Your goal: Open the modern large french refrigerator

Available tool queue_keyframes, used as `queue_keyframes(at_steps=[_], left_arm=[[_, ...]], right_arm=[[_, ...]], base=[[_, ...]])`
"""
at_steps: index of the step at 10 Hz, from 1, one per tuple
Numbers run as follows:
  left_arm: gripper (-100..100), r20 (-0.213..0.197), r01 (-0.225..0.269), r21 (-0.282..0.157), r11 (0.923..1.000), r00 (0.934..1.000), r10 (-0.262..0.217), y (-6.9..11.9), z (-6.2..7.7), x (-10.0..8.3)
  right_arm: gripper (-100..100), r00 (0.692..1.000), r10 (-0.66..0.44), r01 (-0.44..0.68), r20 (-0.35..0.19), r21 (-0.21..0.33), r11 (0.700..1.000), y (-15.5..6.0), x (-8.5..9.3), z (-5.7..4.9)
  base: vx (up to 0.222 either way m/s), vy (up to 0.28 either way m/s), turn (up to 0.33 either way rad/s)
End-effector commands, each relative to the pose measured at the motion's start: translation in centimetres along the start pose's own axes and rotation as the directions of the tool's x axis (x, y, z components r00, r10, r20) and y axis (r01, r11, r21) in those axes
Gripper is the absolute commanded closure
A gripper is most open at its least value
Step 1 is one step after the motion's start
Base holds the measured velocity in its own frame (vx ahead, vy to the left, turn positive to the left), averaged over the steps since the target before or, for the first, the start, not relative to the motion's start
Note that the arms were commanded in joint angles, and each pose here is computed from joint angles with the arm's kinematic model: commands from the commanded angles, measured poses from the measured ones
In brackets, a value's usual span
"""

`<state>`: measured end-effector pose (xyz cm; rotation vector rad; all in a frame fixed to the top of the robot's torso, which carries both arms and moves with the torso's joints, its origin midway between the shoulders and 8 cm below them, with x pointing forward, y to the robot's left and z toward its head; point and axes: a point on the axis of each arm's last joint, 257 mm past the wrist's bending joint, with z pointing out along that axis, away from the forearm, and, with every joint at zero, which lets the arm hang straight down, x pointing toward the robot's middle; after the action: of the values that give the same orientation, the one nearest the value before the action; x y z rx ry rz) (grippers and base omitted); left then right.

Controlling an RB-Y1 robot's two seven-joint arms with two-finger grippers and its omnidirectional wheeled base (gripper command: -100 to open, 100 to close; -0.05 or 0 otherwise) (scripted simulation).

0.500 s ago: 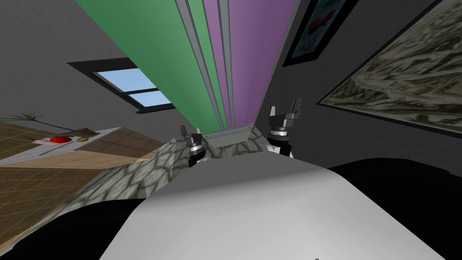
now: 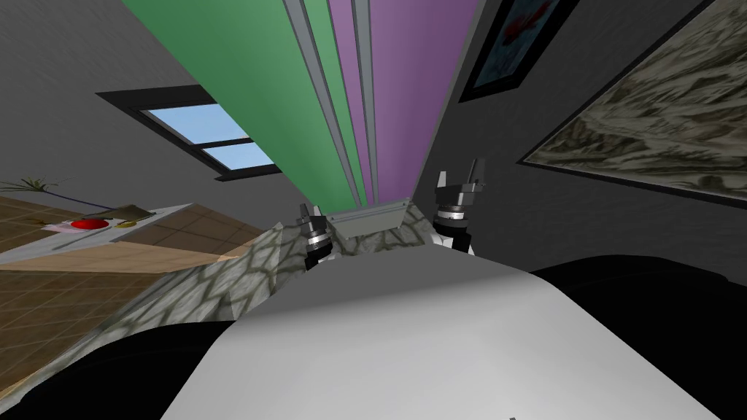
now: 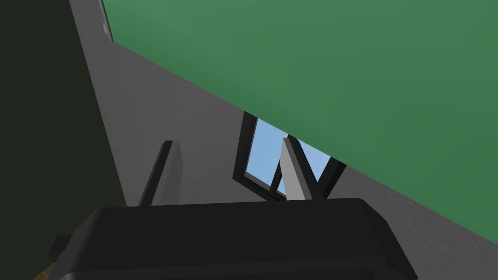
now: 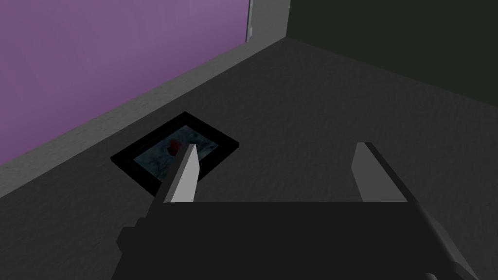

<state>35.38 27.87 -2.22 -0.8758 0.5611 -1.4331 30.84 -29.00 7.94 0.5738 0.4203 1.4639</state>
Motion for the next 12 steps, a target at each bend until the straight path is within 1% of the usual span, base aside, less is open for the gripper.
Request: queue_keyframes(at_steps=[1,4,5,7,9,12], left_arm=[[0,0.000,0.000,0.000,1.0000,1.0000,0.000,0.0,0.0,0.0],[0,0.000,0.000,0.000,1.0000,1.0000,0.000,0.0,0.0,0.0],[-100,-0.035,-0.016,-0.008,0.9998,0.9993,0.016,0.3,-0.1,0.3],[-100,-0.084,-0.039,-0.021,0.9990,0.9958,0.037,1.0,-0.4,0.8],[-100,-0.127,-0.060,-0.033,0.9977,0.9904,0.055,1.9,-0.8,1.0],[-100,-0.172,-0.082,-0.052,0.9952,0.9825,0.072,3.7,-1.5,1.2]], right_arm=[[0,1.000,0.000,0.000,0.000,0.000,1.000,0.0,0.0,0.0],[0,1.000,0.000,0.000,0.000,0.000,1.000,0.0,0.0,0.0],[0,1.000,0.000,0.000,0.000,0.000,1.000,0.0,0.0,0.0],[0,1.000,0.000,0.000,0.000,0.001,1.000,0.0,0.0,0.0],[0,1.000,0.000,0.000,0.000,0.001,1.000,0.0,0.0,0.0],[0,1.000,0.000,0.000,0.000,0.001,1.000,0.0,0.0,0.0]], base=[[0.000,0.000,0.000],[0.000,0.000,0.000],[0.015,-0.007,-0.010],[0.025,-0.015,-0.018],[0.038,-0.022,-0.022],[0.053,-0.033,-0.031]])
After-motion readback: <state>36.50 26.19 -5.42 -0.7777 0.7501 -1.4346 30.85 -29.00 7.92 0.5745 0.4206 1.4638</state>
